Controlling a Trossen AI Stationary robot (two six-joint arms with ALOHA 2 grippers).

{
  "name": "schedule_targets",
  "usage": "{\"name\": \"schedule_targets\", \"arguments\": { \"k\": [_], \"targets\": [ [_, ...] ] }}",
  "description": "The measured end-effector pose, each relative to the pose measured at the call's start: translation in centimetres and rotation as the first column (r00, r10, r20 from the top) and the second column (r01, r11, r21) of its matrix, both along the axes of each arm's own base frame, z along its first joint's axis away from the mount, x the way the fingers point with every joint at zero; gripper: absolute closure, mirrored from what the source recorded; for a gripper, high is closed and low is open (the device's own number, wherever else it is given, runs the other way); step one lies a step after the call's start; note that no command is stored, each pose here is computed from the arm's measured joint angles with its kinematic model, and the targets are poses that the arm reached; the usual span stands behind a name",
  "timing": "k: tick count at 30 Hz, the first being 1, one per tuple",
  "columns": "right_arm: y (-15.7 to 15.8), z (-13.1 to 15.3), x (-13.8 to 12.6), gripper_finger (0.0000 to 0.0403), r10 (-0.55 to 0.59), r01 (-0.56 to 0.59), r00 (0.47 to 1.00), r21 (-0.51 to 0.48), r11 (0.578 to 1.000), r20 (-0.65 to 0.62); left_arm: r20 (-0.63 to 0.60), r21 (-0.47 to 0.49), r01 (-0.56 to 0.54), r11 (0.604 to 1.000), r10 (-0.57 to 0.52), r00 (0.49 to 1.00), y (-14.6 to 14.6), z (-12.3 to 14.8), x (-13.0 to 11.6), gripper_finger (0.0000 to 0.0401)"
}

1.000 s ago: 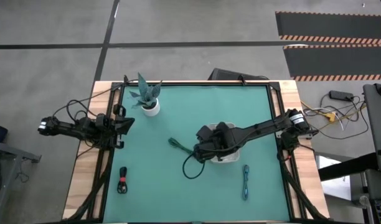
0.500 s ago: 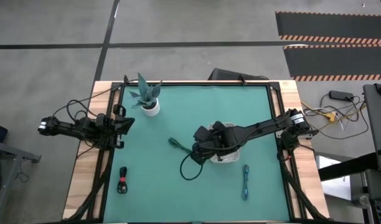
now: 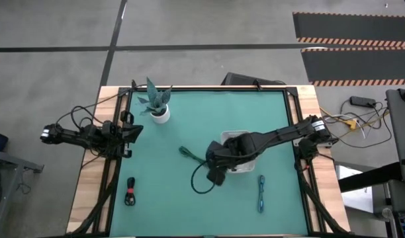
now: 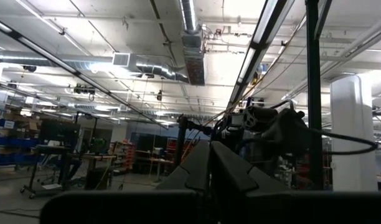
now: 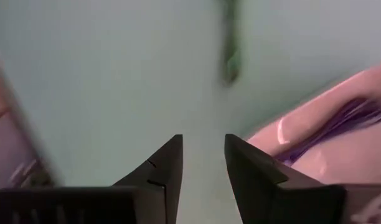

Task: Pick and place USB-C Cables
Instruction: Put the black charger cable into the gray bin

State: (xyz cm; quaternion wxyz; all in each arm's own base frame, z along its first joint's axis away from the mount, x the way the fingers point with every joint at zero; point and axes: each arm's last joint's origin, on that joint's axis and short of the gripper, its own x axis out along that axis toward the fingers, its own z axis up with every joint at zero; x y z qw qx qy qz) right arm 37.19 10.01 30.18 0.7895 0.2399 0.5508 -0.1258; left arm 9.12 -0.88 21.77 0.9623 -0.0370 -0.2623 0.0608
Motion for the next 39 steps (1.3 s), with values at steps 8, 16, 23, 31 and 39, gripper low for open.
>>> {"name": "schedule_targets", "arguments": {
  "k": [8,16,23,31,39],
  "targets": [
    [2.8,0.1,-1.1,0.0335,0.039,-0.029,0.998,0.164,0.986,-0.054,0.0,-0.001,0.001,1.0,-0.001,1.0,0.0,0.0,0.0,0.0401],
    [5.1,-0.3,-3.0,0.0379,0.091,-0.065,0.982,0.157,0.986,-0.167,0.003,-0.002,0.001,1.0,-0.001,1.0,0.0,0.0,0.0,0.0401],
    [6.8,-1.6,-4.3,0.0394,0.082,-0.052,0.971,0.135,0.989,-0.226,0.002,-0.002,0.001,1.0,-0.001,1.0,0.0,0.0,0.0,0.0401],
    [7.7,-4.4,-5.3,0.0394,0.153,-0.129,0.969,0.128,0.983,-0.197,0.002,-0.002,0.001,1.0,-0.001,1.0,0.0,0.0,0.0,0.0401],
    [6.1,-4.5,-6.2,0.0394,0.296,-0.311,0.946,-0.109,0.944,-0.132,0.002,-0.098,0.058,0.994,-0.059,0.998,0.0,-0.1,0.2,0.0401]
  ]
}}
